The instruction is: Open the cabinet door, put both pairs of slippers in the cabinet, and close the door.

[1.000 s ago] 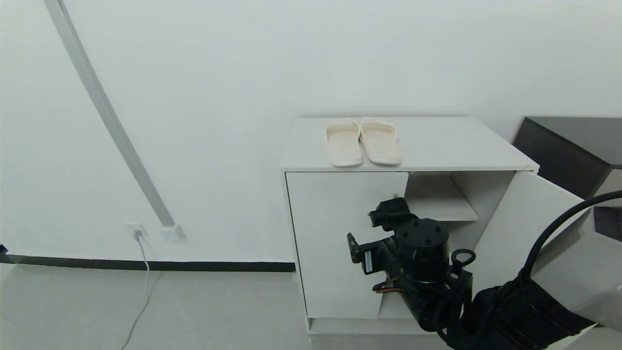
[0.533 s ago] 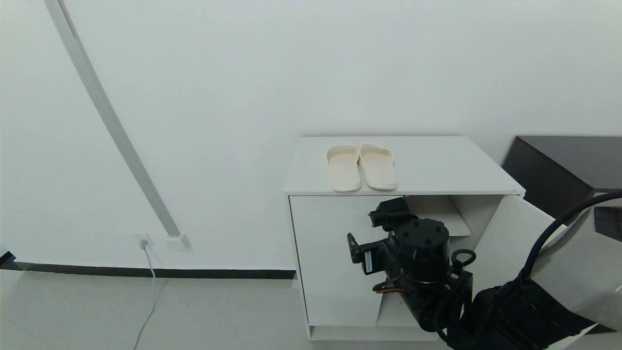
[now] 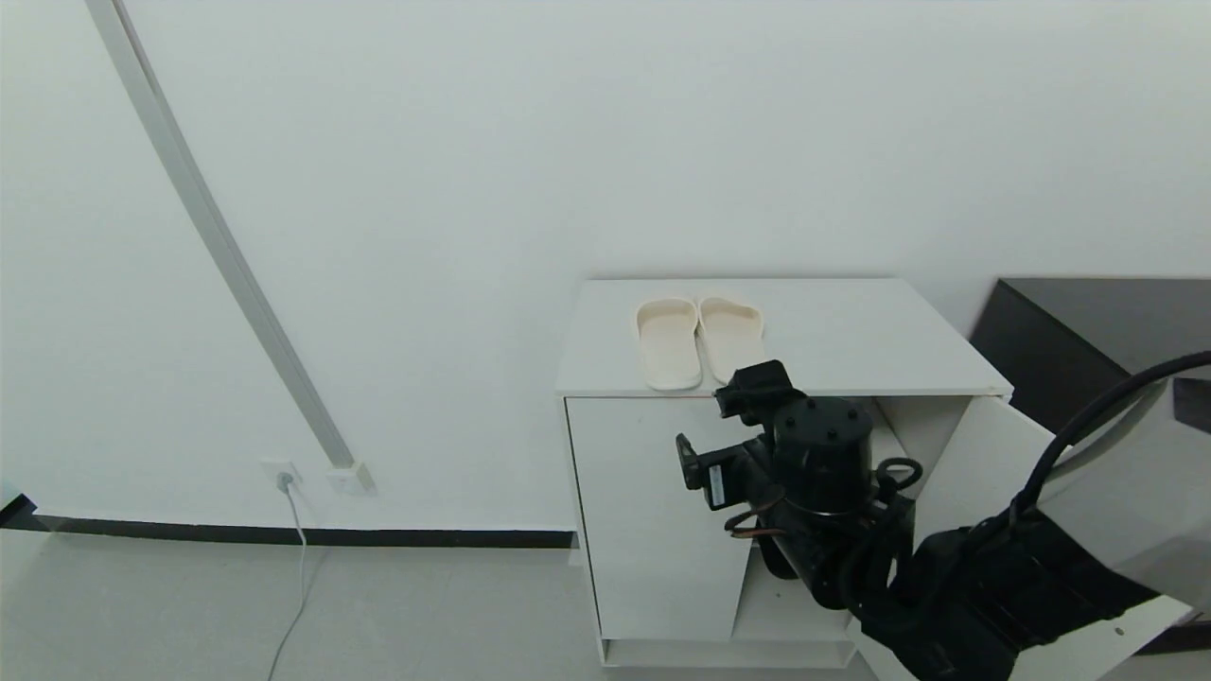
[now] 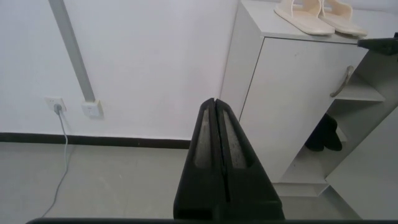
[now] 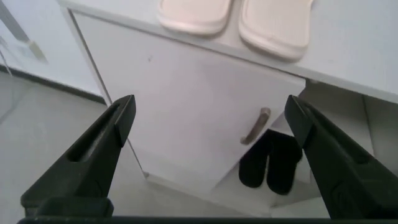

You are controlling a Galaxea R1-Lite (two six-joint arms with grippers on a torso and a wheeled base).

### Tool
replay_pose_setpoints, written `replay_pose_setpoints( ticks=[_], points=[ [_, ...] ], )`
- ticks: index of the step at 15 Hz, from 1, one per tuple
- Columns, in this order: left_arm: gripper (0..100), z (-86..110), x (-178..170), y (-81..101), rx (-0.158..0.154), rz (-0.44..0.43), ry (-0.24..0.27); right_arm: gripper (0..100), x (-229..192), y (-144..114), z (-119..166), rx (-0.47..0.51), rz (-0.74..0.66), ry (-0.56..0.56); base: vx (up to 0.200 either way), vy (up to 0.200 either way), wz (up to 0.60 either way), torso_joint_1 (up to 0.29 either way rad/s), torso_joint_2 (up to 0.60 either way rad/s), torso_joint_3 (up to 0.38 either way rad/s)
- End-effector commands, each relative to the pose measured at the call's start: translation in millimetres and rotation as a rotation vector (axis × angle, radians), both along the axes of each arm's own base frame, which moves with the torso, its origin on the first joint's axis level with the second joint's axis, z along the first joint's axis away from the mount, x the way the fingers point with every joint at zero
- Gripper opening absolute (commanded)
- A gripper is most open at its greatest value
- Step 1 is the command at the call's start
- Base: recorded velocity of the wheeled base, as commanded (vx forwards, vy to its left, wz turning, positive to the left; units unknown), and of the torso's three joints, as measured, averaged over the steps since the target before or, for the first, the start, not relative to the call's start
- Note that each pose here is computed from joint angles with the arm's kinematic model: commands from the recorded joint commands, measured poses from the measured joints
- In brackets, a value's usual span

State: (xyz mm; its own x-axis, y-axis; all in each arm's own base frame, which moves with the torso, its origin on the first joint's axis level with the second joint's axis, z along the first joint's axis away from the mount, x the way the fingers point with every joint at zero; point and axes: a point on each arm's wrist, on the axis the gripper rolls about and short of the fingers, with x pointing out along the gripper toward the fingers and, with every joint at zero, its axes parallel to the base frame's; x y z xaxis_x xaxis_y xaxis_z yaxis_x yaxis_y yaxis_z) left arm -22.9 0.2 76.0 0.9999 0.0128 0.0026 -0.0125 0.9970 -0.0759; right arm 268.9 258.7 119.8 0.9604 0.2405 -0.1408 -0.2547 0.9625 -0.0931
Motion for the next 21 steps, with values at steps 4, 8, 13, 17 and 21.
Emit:
replay_pose_setpoints(
  ticks=[4,8,13,17,21],
  points=[
    [0,0.1,0,0.0,0.001,0.0,0.001,100,22,3,74,0.15,-0.072,0.109,0.0,0.0,0.0,0.0,0.0,0.0],
    [0,0.1,0,0.0,0.001,0.0,0.001,100,23,8,84,0.19,-0.093,0.171,0.1,0.0,0.0,0.002,0.0,0.0],
    [0,0.1,0,-0.1,-0.001,-0.002,0.001,100,27,11,64,0.177,-0.103,0.201,0.2,0.0,0.0,-0.002,0.0,0.003],
    [0,0.1,0,-0.1,-0.001,-0.002,0.001,100,37,20,35,0.175,-0.102,0.195,0.2,0.0,0.0,0.0,0.0,0.005],
    [0,0.1,0,0.0,-0.002,0.0,0.001,100,48,27,16,0.163,-0.098,0.175,0.1,0.0,0.0,0.0,0.0,0.001]
  ],
)
